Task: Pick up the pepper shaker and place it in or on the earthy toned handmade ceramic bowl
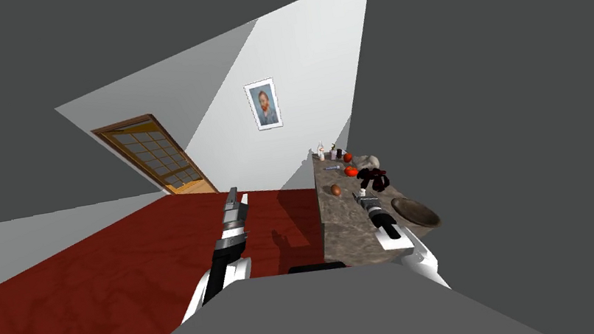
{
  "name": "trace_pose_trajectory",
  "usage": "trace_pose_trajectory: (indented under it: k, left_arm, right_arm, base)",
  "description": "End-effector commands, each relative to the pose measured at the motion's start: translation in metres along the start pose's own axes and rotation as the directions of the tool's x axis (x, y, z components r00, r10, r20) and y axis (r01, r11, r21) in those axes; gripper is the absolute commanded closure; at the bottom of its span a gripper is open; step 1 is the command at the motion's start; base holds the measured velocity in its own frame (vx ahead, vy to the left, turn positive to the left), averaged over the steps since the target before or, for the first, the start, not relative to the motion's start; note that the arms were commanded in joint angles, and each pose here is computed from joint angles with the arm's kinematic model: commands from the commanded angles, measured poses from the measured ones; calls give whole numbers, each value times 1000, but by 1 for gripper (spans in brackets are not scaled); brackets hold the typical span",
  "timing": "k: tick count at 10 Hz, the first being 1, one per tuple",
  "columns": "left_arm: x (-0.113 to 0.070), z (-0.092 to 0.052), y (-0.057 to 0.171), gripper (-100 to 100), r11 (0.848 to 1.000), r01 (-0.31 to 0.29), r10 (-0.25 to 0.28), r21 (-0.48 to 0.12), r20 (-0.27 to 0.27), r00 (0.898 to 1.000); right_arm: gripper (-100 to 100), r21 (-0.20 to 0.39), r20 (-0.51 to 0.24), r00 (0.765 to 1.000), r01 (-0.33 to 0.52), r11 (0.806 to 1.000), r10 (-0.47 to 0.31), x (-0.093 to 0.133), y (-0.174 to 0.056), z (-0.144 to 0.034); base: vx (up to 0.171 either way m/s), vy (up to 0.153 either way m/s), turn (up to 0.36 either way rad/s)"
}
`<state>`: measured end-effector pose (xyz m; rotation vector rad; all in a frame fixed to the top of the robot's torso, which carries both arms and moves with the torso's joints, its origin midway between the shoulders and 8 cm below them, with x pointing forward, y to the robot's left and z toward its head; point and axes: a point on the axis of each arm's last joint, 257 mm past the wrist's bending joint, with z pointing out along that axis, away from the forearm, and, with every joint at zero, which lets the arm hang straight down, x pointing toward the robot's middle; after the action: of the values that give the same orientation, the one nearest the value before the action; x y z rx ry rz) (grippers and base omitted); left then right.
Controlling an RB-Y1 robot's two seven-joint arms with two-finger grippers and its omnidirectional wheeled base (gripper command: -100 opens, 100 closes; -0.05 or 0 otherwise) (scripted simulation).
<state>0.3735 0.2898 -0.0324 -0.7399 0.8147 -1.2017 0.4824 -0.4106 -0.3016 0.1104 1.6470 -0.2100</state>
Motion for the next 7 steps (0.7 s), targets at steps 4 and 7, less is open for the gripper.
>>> trace_pose_trajectory:
  k: [4, 7]
  left_arm:
    - [0, 0, 0, 0, 1000, 0, 0, 0, 0, 1000]
    - [0, 0, 0, 0, 1000, 0, 0, 0, 0, 1000]
  right_arm:
    - [-100, 13, -7, 1000, -4, 1000, 4, 0, 4, 6]
    - [100, 13, -7, 1000, -3, 1000, 3, 0, 4, 6]
  base:
    - [-22, -28, 48]
    - [0, 0, 0]
